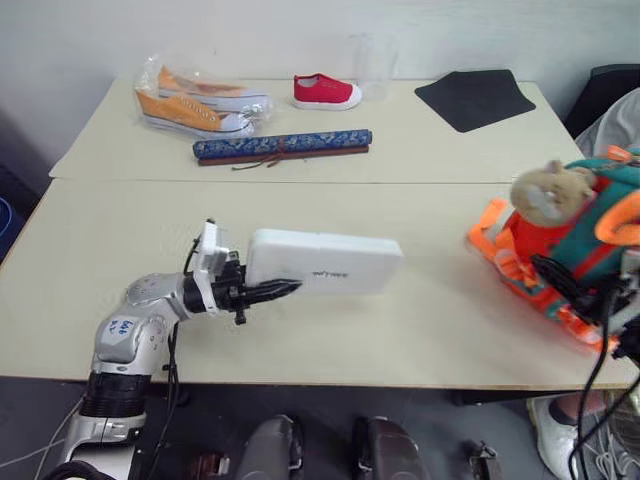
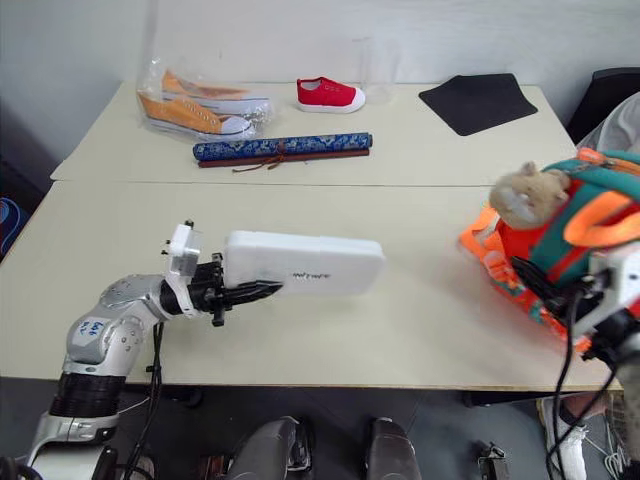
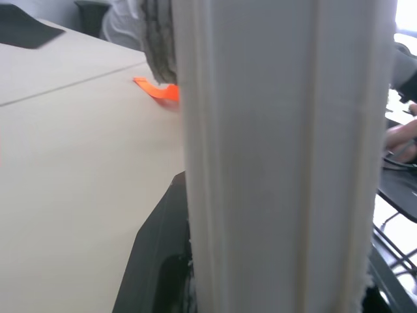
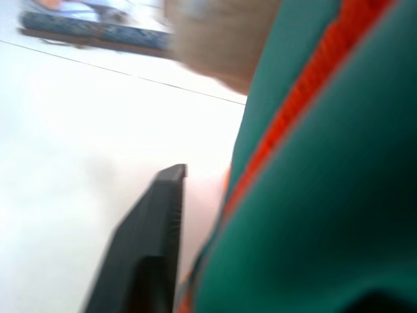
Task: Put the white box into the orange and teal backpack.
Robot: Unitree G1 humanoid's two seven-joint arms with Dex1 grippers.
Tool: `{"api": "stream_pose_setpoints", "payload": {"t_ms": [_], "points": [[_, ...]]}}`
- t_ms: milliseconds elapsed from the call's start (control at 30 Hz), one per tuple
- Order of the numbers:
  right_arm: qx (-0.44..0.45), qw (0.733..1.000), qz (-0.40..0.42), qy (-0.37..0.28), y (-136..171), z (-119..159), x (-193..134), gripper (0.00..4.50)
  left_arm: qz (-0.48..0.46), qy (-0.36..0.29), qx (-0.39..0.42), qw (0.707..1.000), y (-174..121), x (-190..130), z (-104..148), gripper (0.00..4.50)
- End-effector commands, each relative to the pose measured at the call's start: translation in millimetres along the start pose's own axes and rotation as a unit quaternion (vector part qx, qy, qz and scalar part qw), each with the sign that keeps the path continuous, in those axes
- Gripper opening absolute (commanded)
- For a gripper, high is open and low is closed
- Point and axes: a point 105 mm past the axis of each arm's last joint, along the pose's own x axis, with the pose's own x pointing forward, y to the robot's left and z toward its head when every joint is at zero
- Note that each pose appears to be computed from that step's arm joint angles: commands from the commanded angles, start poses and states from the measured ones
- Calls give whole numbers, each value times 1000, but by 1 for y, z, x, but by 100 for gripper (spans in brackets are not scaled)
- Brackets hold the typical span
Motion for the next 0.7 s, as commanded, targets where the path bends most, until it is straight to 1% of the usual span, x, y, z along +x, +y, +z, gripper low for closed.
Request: {"api": "stream_pose_setpoints", "payload": {"t_ms": [33, 67, 100, 133, 200, 233, 267, 367, 433, 533, 600, 667, 700], "points": [[-14, 997, 73, -28, 30, 17, 28, 39, 43, -47, 7, 998, 8, -8, 17, 141], [-6, 993, 112, -48, 49, 24, 44, 8, 63, -52, 10, 997, 14, -12, 18, 141], [-3, 987, 150, -64, 68, 30, 58, 3, 79, -56, 13, 995, 19, -17, 19, 141], [-2, 982, 174, -74, 80, 35, 66, 3, 89, -58, 15, 994, 22, -19, 20, 141], [14, 963, 245, -111, 117, 51, 86, 3, 112, -65, 17, 991, 32, -27, 22, 141], [25, 951, 281, -128, 135, 58, 92, 3, 121, -68, 18, 990, 37, -31, 24, 141], [31, 942, 304, -138, 147, 63, 96, 3, 127, -70, 18, 989, 40, -34, 25, 141], [63, 906, 395, -141, 190, 72, 93, 3, 145, -75, 16, 986, 49, -44, 30, 141], [82, 889, 432, -129, 204, 72, 85, 3, 154, -79, 17, 985, 51, -49, 33, 141], [117, 863, 486, -73, 215, 66, 58, 3, 160, -99, 23, 982, 48, -55, 51, 141], [130, 857, 497, -44, 213, 63, 46, 3, 158, -112, 20, 981, 43, -58, 61, 141], [142, 861, 488, -10, 202, 56, 36, 3, 147, -124, 20, 981, 34, -65, 73, 141], [139, 868, 476, 8, 194, 51, 33, 3, 143, -127, 20, 981, 30, -69, 78, 141]]}}
